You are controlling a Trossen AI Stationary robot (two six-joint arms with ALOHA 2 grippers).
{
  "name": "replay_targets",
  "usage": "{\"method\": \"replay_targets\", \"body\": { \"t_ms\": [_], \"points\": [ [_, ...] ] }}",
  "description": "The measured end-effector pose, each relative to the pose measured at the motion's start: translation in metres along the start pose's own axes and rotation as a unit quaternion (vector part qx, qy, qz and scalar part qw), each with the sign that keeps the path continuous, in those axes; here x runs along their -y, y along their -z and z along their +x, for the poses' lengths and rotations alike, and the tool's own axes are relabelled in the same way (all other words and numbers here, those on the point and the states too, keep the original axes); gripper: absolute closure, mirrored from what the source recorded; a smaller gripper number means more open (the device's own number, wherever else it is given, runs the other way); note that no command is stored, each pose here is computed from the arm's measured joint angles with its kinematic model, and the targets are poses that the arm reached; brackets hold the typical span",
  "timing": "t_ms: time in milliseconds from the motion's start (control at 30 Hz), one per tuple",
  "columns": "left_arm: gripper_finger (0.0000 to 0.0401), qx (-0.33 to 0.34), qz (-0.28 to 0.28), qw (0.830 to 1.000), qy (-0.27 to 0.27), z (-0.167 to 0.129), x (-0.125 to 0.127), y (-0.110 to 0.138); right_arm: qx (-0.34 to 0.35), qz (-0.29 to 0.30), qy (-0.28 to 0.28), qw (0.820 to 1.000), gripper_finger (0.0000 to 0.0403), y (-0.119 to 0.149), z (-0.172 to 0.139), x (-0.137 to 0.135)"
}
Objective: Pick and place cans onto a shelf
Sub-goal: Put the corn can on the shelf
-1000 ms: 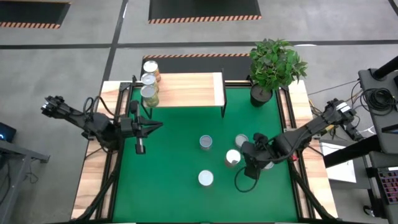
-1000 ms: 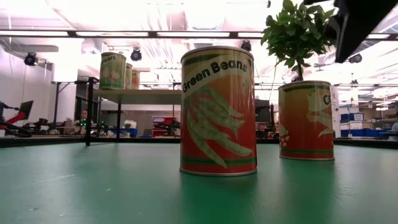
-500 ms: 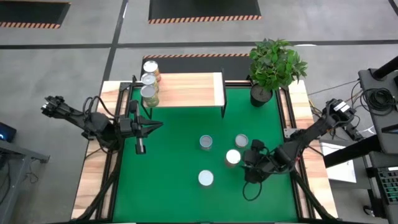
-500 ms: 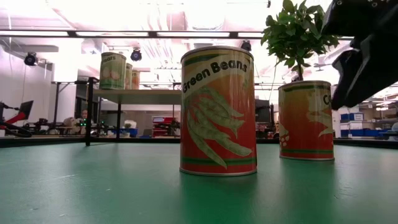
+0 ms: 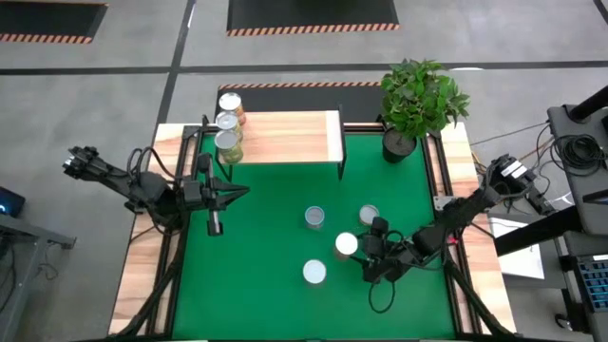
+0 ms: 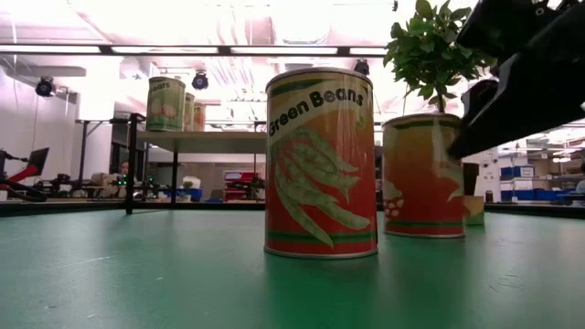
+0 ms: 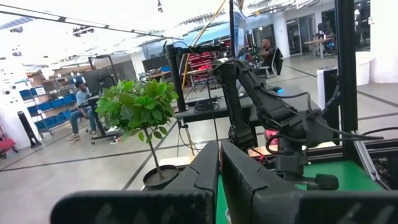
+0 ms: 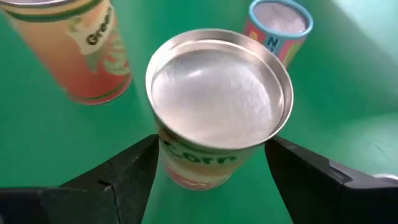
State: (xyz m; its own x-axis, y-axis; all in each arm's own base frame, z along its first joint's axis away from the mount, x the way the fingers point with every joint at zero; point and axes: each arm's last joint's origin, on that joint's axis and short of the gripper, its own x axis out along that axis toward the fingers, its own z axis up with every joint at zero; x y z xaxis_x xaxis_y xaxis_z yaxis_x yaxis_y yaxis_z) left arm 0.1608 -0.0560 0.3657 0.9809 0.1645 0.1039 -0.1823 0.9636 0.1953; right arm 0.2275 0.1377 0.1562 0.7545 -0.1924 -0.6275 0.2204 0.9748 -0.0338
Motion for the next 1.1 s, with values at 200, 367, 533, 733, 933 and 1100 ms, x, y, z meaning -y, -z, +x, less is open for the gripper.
{"method": "replay_targets", "body": {
  "t_ms": [200, 367, 533, 733, 933, 1100],
  "points": [
    [0.0401, -0.001, -0.006, 1.0, 0.0, 0.0, 0.0, 0.0, 0.014, 0.021, 0.028, 0.999, 0.0124, 0.008, 0.023, -0.006],
    [0.0401, -0.001, -0.007, 1.0, 0.0, 0.0, 0.0, 0.0, 0.018, 0.014, 0.034, 0.999, 0.0096, 0.013, 0.039, -0.015],
    [0.0401, -0.001, -0.006, 1.0, 0.001, 0.001, 0.001, 0.0, 0.046, 0.003, 0.051, 0.998, 0.0066, 0.014, 0.049, -0.019],
    [0.0401, -0.002, -0.006, 1.0, 0.001, 0.001, 0.001, 0.001, 0.079, 0.007, 0.098, 0.992, 0.0062, 0.012, 0.049, -0.017],
    [0.0401, -0.003, -0.006, 1.0, 0.001, 0.001, 0.001, 0.001, 0.083, 0.015, 0.098, 0.992, 0.0099, 0.009, 0.049, -0.016],
    [0.0401, -0.003, -0.006, 1.0, 0.001, 0.001, 0.001, 0.001, 0.086, 0.022, 0.09, 0.992, 0.0132, 0.008, 0.049, -0.016]
  ]
}}
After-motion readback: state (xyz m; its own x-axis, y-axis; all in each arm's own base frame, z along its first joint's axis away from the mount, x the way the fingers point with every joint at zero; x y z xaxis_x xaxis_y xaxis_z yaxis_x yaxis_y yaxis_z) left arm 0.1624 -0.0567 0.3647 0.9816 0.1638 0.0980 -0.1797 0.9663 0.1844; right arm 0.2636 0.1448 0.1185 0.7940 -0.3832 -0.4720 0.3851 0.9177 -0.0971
